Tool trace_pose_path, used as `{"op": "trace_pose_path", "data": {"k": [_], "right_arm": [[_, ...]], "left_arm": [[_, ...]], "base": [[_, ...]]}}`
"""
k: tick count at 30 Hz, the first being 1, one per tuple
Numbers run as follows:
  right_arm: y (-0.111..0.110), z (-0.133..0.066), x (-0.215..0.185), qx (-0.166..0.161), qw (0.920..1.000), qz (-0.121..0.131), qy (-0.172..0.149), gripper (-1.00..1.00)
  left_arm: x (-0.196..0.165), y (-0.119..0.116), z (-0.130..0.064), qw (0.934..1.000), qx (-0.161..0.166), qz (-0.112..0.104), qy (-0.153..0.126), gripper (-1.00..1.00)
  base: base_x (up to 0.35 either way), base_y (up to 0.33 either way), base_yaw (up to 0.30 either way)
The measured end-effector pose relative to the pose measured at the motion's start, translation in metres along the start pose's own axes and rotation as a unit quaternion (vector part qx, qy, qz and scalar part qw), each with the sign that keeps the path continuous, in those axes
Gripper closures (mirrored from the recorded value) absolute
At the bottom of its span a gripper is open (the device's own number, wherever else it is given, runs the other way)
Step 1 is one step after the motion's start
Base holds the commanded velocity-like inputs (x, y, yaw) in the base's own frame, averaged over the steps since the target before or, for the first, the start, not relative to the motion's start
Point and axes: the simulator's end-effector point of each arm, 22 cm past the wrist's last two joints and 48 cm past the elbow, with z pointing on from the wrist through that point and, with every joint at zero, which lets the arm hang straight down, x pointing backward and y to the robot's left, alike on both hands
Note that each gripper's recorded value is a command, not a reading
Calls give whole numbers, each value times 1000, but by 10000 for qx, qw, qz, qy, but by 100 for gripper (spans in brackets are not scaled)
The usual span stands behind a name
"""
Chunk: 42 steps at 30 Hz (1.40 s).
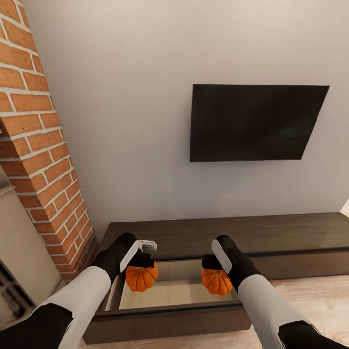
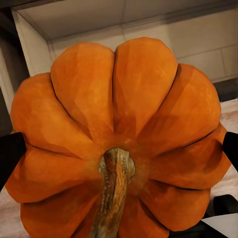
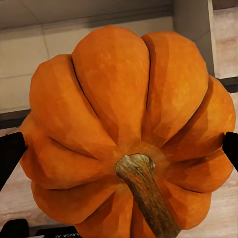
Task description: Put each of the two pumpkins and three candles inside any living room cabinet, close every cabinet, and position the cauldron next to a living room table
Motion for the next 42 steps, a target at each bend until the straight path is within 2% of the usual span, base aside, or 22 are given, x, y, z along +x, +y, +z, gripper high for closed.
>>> {"op": "trace_pose_path", "data": {"k": [42], "right_arm": [[2,0,0,6,10000,-31,-4,100]], "left_arm": [[0,-2,0,10000,30,-7,-2,100]], "base": [[15,-3,0]]}}
